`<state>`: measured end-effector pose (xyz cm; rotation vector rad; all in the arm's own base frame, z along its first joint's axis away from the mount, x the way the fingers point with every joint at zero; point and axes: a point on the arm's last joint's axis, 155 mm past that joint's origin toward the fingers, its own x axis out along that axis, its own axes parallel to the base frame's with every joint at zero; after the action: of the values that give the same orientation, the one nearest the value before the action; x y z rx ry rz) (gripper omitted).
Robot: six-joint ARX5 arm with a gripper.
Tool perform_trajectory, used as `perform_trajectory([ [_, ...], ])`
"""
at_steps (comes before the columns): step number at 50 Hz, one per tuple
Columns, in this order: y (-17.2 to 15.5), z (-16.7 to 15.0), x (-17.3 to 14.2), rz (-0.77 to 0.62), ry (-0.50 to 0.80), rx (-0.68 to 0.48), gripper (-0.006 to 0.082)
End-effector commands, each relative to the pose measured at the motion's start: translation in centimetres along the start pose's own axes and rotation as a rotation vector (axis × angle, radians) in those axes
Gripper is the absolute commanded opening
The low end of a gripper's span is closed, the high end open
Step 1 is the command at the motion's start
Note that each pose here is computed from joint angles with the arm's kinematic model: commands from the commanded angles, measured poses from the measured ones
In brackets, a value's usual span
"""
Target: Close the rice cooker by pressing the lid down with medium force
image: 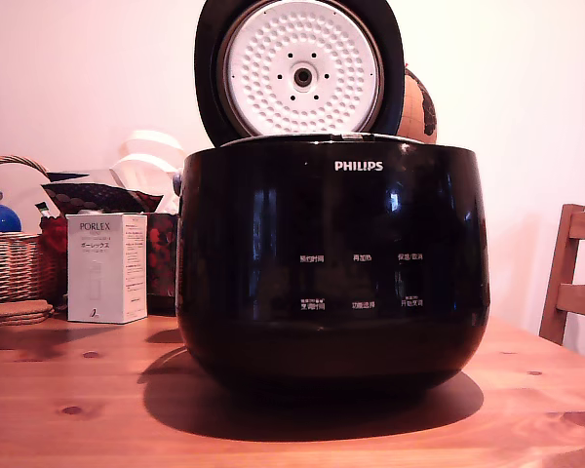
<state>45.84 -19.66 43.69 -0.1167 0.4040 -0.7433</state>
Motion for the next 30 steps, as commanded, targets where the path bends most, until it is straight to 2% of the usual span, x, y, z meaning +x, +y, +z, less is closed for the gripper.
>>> perform_trajectory([
  [1,1.1,-0.7,1.6,-0.036,0.012,-0.039,-0.0024],
  [14,1.3,-1.8,5.1,-0.19,0.018,-0.087,-0.0024],
  [30,1.2,-4.6,8.5,-0.289,0.08,-0.151,-0.0024],
])
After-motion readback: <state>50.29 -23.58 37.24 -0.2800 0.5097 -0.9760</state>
